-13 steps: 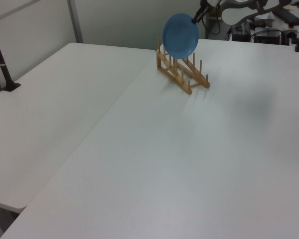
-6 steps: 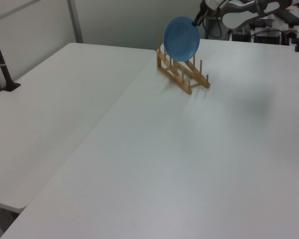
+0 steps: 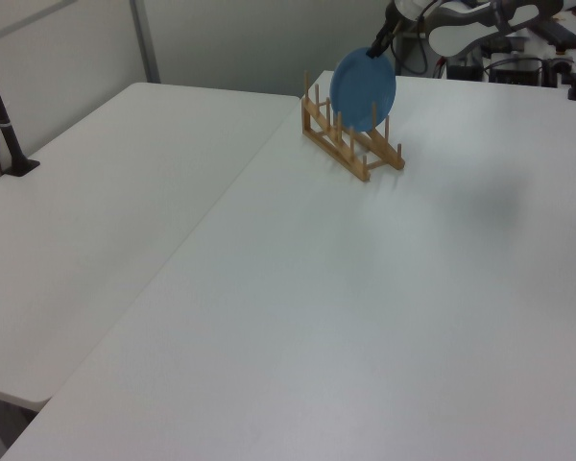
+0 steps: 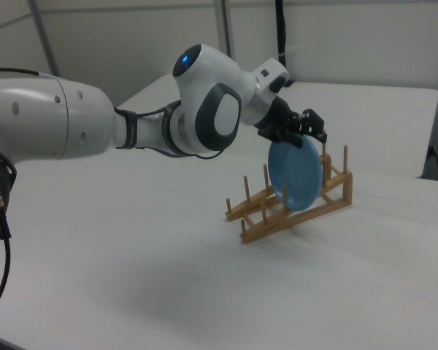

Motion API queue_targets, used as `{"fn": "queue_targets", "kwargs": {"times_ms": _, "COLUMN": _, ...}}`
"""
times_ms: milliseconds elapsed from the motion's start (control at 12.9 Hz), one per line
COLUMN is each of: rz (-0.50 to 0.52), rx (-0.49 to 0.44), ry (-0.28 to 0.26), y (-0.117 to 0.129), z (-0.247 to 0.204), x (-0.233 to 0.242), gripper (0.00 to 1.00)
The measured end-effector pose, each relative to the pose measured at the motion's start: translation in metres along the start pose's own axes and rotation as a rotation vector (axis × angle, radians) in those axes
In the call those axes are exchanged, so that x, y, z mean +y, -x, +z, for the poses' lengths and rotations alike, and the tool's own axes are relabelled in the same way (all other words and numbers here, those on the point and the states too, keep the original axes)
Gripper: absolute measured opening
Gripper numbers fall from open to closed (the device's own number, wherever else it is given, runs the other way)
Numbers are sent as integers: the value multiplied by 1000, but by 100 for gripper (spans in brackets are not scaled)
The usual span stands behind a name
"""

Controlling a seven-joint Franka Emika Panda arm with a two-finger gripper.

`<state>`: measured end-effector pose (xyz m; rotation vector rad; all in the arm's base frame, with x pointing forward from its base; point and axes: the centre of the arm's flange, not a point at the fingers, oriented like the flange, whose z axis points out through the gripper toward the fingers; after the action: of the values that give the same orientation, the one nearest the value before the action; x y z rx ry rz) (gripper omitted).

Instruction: Place plate in plate rack

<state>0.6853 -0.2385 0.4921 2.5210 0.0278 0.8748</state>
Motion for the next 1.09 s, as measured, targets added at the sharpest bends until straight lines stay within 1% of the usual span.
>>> {"fn": "queue_targets", "kwargs": {"times_ms": 233, "rz": 65, "rx": 11, "ry": -1, "y": -5, "z": -4, "x": -1, "gripper": 94}}
{"fn": "queue_targets", "kwargs": {"times_ms": 466, "rz": 131, "rx": 34, "ry": -13, "y": -17, "z": -19, "x": -11, "gripper": 100}}
{"fn": "queue_targets", "kwargs": {"times_ms": 543, "rz": 147, "rx": 20, "ry": -22, "y": -21, "z": -24, "x": -19, "gripper": 100}}
{"fn": "queue_targets", "kwargs": {"times_ms": 776, "rz": 253, "rx": -76, "ry": -62, "y": -36, "z": -51, "x": -54, "gripper": 100}}
{"fn": "queue_targets", "kwargs": {"times_ms": 932, "rz": 303, "rx": -191, "ry": -124, "y": -42, "z": -76, "x": -84, "gripper": 100}}
{"fn": "queue_targets", "kwargs": {"times_ms": 1087, "rz": 313, "rx": -319, "ry": -177, "y": -40, "z": -95, "x": -107, "gripper": 100}}
